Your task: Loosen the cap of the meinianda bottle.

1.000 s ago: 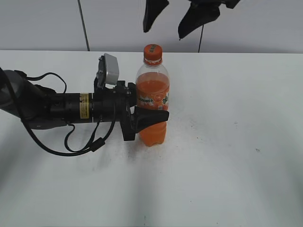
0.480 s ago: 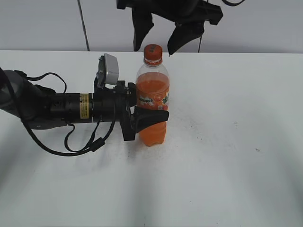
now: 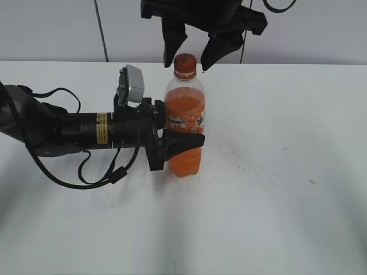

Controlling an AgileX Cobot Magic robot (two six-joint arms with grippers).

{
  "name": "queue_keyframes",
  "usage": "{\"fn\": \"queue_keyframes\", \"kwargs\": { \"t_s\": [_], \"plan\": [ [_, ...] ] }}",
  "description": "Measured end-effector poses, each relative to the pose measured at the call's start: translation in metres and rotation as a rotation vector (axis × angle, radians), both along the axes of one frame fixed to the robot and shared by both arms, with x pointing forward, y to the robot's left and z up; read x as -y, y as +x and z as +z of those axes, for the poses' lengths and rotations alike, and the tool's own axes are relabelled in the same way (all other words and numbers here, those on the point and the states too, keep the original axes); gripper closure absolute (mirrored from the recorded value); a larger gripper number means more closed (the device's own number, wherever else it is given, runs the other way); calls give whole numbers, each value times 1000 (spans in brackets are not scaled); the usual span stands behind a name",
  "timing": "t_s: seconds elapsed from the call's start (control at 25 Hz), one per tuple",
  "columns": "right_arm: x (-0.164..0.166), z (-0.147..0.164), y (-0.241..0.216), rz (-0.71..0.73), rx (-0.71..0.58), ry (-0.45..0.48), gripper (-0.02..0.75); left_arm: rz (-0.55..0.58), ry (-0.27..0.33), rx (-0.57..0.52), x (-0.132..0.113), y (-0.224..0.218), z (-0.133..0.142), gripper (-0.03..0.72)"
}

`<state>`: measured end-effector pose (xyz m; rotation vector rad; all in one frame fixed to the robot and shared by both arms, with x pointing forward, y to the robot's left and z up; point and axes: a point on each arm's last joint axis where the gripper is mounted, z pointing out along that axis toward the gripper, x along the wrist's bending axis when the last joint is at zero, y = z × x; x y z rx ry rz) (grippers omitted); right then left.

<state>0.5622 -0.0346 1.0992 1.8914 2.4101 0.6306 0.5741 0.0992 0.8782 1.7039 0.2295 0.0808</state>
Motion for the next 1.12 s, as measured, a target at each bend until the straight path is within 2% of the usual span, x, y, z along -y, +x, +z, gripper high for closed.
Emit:
{"fn": "queue_keyframes", "kwargs": {
  "t_s": [0.12, 0.44, 0.68, 0.8, 1.12],
  "plan": [
    [-1, 0, 0, 2, 0, 0, 297, 1, 0, 0, 0, 0, 0, 258],
    [-1, 0, -1, 1, 0, -2, 438, 2, -1, 0, 0, 0, 0, 258],
    [-1, 0, -1, 49, 11, -8, 454, 3, 0, -1, 0, 0, 0, 258],
    [-2, 0, -2, 152, 43, -33, 454, 2, -1, 0, 0, 0, 0, 258],
    [-3, 1, -2, 600, 191, -144, 457, 0, -1, 0, 0, 0, 0, 258]
  ]
}}
